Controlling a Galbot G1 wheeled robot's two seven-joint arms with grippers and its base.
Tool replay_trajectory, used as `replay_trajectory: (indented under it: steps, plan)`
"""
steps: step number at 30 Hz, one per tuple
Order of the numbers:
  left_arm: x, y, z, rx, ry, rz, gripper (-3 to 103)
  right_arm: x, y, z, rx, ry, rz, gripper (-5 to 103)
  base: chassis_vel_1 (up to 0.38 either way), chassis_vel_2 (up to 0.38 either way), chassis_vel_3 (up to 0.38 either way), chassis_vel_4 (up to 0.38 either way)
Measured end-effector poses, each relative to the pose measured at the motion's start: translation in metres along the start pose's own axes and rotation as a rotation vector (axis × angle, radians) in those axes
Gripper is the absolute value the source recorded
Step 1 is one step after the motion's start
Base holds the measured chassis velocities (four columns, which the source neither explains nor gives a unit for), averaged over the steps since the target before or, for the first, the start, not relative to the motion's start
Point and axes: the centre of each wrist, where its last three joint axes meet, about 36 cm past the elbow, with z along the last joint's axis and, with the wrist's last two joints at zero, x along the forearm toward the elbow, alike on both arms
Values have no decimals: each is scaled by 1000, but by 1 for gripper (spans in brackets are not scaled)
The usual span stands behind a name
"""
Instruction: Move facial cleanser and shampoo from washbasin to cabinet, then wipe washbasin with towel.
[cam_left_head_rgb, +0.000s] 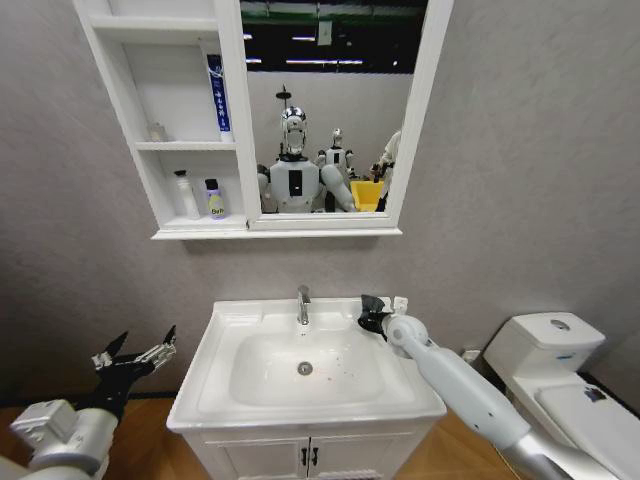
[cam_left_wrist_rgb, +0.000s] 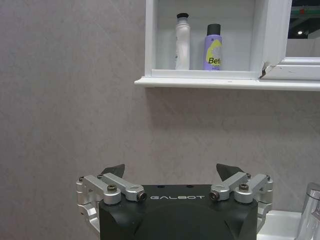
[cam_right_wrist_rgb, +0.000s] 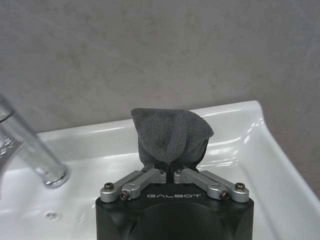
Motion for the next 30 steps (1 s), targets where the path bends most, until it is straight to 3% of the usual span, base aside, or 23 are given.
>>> replay_trajectory:
  steps: [6, 13, 30]
  plan:
    - [0, 0, 0, 0, 0, 0, 100, 14, 24, 14, -1, 117, -70, 2, 0, 0, 0, 0]
    - [0, 0, 0, 0, 0, 0, 100, -21, 29, 27, -32, 296, -7, 2, 0, 0, 0, 0]
    - [0, 0, 0, 0, 0, 0, 100, -69, 28, 66, -16, 396, 49, 2, 0, 0, 0, 0]
